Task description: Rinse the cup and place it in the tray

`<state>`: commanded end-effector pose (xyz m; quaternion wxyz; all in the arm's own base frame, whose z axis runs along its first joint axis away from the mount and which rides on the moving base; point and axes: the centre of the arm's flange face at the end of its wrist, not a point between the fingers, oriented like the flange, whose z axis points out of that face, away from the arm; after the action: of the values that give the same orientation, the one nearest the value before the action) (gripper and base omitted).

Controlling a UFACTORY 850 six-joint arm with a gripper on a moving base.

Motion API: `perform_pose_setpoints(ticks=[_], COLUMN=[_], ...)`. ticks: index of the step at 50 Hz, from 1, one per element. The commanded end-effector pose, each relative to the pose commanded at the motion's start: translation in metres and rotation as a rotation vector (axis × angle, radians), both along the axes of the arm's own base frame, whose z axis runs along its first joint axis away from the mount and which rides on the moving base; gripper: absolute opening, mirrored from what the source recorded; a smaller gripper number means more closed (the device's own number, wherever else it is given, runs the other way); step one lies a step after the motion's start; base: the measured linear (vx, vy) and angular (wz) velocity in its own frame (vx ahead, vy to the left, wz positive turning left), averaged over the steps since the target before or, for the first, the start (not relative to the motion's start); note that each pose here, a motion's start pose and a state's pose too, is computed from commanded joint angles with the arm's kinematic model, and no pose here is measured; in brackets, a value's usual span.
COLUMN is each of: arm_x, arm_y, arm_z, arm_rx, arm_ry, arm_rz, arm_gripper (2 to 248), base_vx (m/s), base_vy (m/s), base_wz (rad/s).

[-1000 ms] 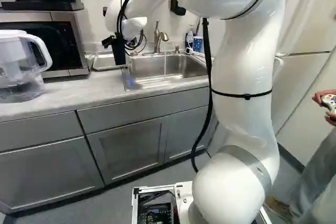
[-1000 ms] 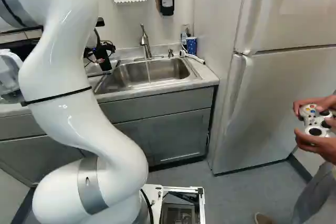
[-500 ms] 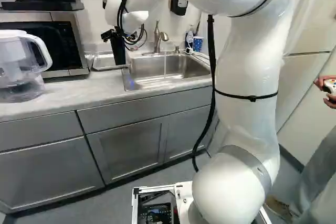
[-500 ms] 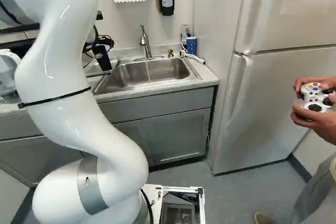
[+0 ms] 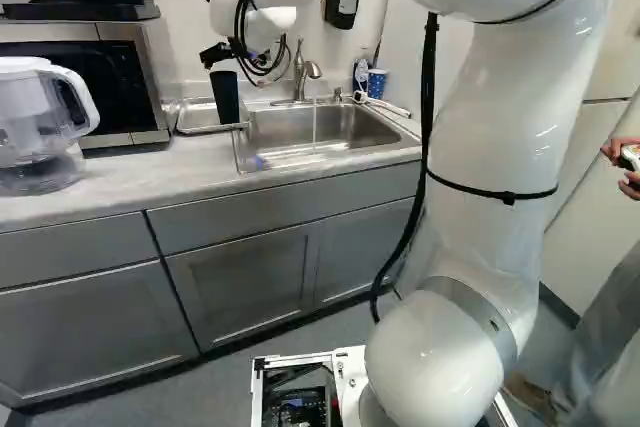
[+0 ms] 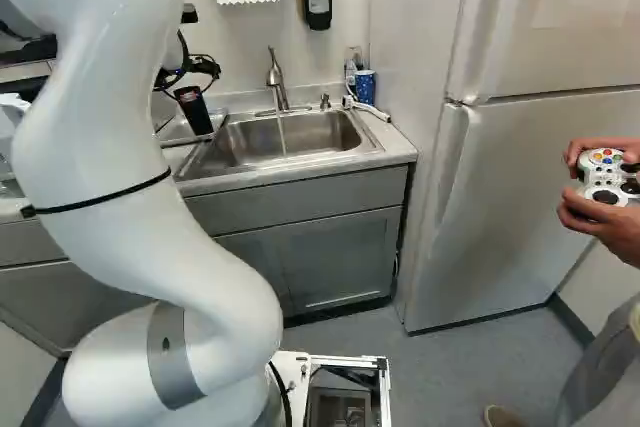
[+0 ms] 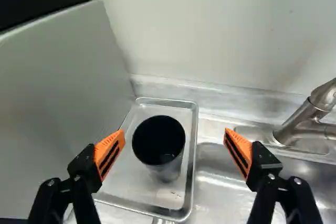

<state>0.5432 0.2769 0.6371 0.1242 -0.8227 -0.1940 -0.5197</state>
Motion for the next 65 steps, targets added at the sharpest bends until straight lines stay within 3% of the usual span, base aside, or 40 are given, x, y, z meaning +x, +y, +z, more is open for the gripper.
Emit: perform_pose_setpoints(ticks=[25,36,65], arm_x=[-0.011,-0.010,0.002], arm_y=[-0.044,-0.063,-0.108], arm_z=[0.028,0.041,0.041], arm_rx=[-0.059,-0.053,-0.056], arm_ry=[-0.060,-0.080,-0.077], arm_rz=[-0.018,-0.049,-0.131], arm_gripper=[247,247,247], base_vx=[0.000,0.000,0.000], base_vy=[0.000,0.000,0.000], base_wz=[0.000,0.000,0.000])
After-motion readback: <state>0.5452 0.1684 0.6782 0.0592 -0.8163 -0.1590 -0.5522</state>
